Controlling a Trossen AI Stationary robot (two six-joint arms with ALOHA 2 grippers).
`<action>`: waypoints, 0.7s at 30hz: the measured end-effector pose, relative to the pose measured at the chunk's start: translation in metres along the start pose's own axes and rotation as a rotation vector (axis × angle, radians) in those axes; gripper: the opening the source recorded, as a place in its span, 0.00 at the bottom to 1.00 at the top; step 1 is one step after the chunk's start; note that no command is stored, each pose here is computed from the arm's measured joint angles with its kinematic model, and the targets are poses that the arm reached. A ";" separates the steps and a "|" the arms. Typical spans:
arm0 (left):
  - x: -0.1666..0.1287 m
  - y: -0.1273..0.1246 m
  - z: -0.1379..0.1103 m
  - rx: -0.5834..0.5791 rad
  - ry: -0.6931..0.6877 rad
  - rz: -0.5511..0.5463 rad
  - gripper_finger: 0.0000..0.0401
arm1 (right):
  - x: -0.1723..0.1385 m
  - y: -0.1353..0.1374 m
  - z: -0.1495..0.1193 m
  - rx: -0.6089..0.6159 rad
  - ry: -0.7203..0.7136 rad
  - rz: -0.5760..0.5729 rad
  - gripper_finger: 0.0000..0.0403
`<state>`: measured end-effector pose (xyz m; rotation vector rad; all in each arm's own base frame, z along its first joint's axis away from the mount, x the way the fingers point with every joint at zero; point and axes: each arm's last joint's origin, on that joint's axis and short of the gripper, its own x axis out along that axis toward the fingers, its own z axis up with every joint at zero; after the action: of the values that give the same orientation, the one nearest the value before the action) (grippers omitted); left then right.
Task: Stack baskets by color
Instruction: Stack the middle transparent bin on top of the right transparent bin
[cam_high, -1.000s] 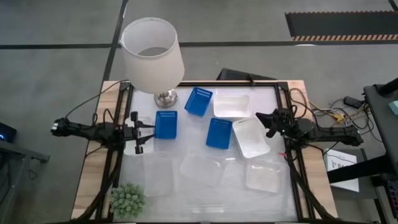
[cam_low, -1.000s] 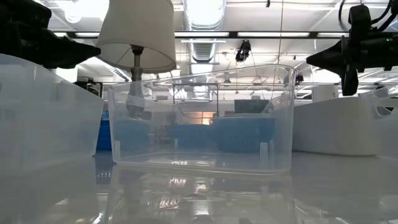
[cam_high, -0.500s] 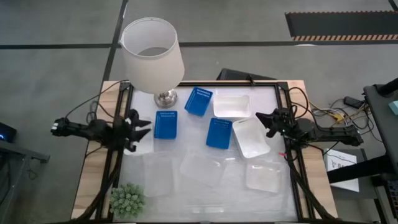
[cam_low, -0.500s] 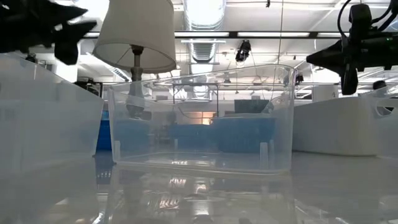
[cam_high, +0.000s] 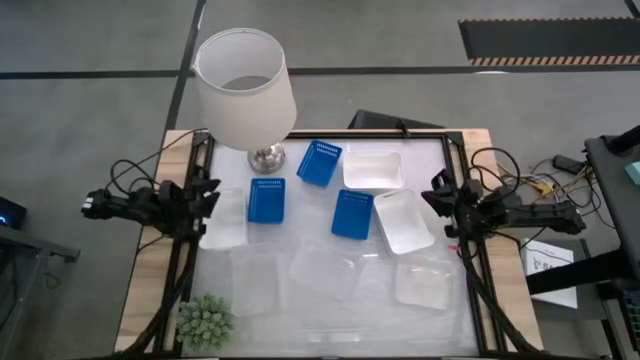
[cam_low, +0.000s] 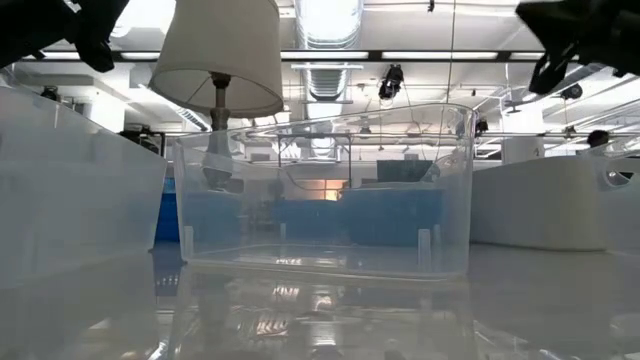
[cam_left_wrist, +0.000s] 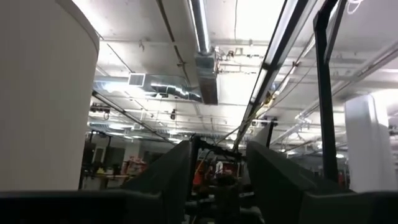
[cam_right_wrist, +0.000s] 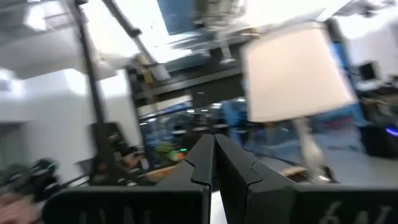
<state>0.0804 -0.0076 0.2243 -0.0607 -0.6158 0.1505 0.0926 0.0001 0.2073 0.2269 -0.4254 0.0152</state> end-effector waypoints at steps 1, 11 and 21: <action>0.000 0.000 -0.001 0.010 0.008 -0.001 0.36 | 0.001 0.000 0.001 0.000 -0.006 0.007 0.02; 0.001 0.002 -0.002 0.027 0.024 0.081 0.36 | 0.029 0.002 0.002 -0.038 0.060 -0.010 0.02; 0.001 0.003 -0.002 0.028 0.030 0.111 0.36 | 0.104 0.017 0.004 -0.173 0.252 0.015 0.02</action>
<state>0.0821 -0.0048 0.2228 -0.0705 -0.5807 0.2654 0.1850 0.0120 0.2571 0.0496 -0.1759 0.0208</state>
